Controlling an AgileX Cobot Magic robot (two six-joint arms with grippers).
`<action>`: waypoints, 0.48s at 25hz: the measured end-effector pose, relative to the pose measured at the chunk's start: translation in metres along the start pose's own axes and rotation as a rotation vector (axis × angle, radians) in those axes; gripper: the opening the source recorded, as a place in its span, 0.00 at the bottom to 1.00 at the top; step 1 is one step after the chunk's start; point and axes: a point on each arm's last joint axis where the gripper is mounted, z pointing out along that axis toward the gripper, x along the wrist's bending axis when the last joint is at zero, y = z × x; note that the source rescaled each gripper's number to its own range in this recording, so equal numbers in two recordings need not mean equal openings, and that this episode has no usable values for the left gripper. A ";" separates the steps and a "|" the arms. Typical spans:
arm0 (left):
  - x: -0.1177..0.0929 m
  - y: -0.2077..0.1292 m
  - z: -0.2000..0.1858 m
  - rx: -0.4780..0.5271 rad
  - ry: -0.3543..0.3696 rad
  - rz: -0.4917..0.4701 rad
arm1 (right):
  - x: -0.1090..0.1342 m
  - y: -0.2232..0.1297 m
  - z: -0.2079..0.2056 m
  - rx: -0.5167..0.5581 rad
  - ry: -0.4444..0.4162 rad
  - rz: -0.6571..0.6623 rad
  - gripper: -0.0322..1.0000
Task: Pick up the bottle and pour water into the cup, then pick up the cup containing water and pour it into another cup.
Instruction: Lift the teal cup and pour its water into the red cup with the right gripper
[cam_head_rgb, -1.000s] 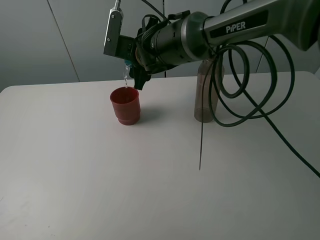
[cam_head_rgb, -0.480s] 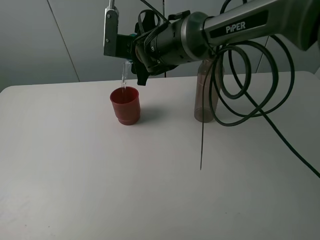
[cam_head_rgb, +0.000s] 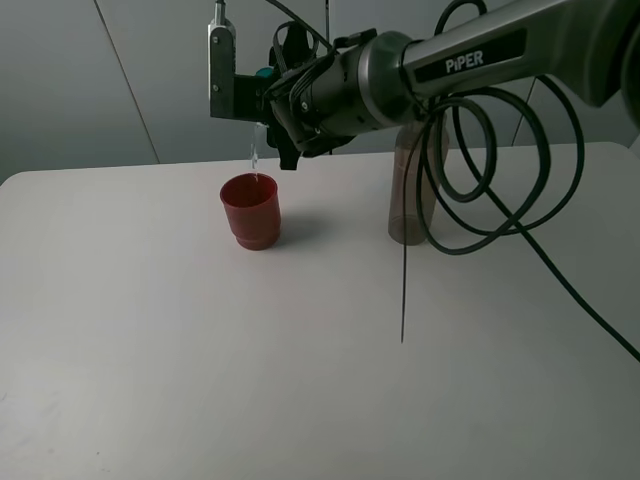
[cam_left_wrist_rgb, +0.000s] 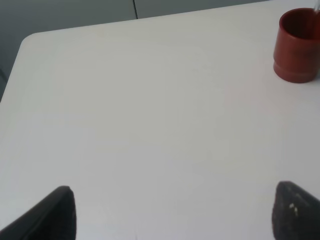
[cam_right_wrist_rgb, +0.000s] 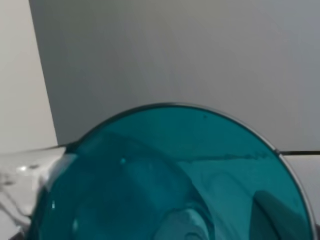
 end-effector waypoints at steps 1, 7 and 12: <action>0.000 0.000 0.000 0.000 0.000 0.000 | 0.000 0.000 0.000 0.004 -0.003 0.000 0.14; 0.000 0.000 0.000 0.000 0.002 -0.001 | -0.001 -0.001 0.000 0.023 -0.018 -0.001 0.14; 0.000 0.000 0.000 0.000 0.002 -0.003 | 0.000 0.003 -0.003 0.021 -0.022 -0.005 0.14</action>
